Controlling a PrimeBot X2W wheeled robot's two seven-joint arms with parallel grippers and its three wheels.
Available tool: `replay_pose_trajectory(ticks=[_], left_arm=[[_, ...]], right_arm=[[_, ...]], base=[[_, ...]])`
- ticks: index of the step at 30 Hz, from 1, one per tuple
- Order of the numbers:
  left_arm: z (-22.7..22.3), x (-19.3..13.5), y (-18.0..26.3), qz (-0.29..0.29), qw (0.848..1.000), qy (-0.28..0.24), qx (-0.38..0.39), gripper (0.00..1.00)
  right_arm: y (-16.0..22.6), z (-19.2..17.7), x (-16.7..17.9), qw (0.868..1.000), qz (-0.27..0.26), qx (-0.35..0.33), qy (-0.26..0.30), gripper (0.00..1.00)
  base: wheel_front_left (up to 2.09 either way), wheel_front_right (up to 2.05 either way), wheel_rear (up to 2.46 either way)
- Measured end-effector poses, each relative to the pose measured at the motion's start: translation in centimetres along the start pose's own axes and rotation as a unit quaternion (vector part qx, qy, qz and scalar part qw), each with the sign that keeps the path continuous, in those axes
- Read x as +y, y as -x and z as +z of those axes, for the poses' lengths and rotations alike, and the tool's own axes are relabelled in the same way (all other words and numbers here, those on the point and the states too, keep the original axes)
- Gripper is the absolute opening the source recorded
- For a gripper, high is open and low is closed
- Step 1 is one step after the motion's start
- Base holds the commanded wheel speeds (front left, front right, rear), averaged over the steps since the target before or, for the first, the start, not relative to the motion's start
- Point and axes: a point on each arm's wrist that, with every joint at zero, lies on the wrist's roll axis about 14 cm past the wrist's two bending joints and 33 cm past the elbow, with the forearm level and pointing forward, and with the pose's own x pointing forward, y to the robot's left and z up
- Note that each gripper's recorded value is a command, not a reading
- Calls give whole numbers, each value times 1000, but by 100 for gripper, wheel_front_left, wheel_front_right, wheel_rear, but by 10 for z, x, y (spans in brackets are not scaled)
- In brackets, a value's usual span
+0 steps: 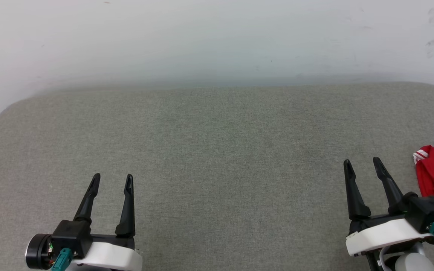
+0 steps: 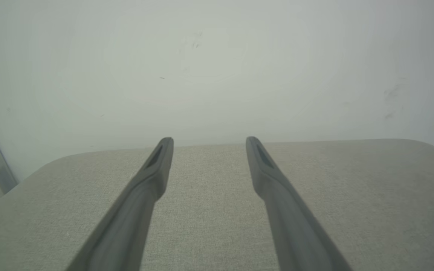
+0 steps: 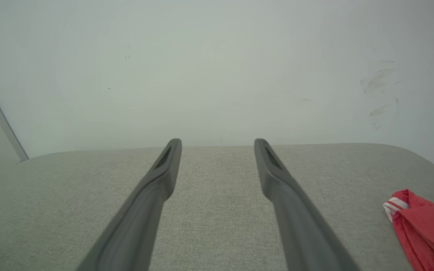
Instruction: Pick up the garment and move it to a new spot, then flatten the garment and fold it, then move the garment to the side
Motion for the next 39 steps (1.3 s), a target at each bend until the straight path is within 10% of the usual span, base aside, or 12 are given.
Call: replay_pose_trajectory(ticks=[22, 23, 39], left_arm=[[-3, 0, 1, -1, 1000, 2, 5, 100], [-5, 0, 2, 0, 1000, 3, 8, 0], [-34, 14, 10, 44, 989, 125, 63, 0]], right_arm=[[1, -2, 8, 1000, 10, 2, -5, 100], [1, -5, 8, 1000, 10, 6, -5, 0], [12, -29, -6, 991, -34, 51, -120, 0]], base=[[0, 0, 0], [0, 0, 0], [0, 0, 0]])
